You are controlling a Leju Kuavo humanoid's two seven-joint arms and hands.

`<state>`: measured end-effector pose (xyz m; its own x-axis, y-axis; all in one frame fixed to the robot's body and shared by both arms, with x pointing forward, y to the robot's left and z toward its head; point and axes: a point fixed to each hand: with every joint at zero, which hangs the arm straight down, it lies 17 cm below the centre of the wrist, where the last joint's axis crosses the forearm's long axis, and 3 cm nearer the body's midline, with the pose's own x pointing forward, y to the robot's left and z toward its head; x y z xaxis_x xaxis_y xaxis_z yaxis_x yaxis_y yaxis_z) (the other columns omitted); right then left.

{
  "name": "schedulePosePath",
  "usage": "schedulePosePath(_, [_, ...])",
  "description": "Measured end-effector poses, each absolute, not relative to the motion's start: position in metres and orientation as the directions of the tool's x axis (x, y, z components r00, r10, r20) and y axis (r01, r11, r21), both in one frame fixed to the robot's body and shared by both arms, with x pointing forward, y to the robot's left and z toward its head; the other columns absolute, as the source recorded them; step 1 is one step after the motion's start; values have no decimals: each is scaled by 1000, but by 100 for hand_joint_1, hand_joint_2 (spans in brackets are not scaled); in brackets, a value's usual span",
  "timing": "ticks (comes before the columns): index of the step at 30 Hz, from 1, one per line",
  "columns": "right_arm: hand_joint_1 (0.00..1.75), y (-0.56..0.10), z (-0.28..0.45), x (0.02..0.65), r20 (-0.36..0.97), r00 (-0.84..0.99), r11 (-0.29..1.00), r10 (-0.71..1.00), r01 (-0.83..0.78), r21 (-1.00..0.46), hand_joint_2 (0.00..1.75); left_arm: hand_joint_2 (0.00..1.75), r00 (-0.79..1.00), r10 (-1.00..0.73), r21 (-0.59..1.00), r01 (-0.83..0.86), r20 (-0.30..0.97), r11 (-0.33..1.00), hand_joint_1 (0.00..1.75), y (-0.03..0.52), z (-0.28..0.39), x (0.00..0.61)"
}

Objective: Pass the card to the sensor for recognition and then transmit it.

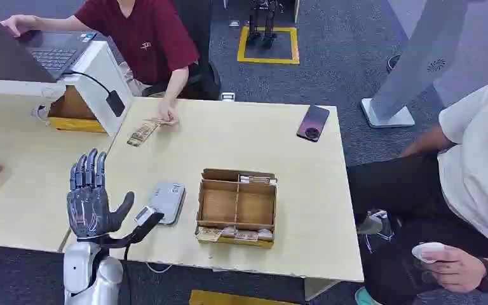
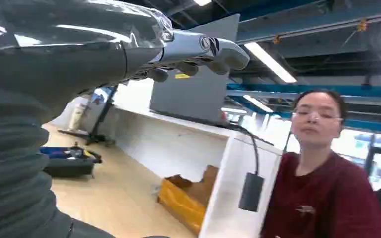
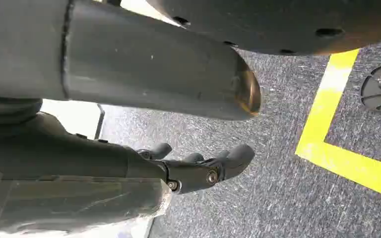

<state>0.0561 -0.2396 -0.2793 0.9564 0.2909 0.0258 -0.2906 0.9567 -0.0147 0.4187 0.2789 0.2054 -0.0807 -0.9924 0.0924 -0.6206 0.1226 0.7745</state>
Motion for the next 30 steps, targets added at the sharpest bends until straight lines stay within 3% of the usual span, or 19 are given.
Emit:
schedulePosePath(8, [0,-236,-279,57,33,951,951,308,-308,-11,0,175,76,-994,780,-626,79,14,0,316,213,425])
schedulePosePath(25, [0,-236,-279,57,33,950,950,311,-311,-11,0,175,2,-1000,776,-630,26,19,0,290,217,428])
schedulePosePath(26, [0,-236,-279,57,33,950,950,311,-311,-11,0,175,-1,-1000,776,-630,25,21,175,289,217,428])
schedulePosePath(30, [0,-236,-279,57,33,950,950,312,-312,-11,0,175,-21,-1000,778,-628,19,28,175,285,216,427])
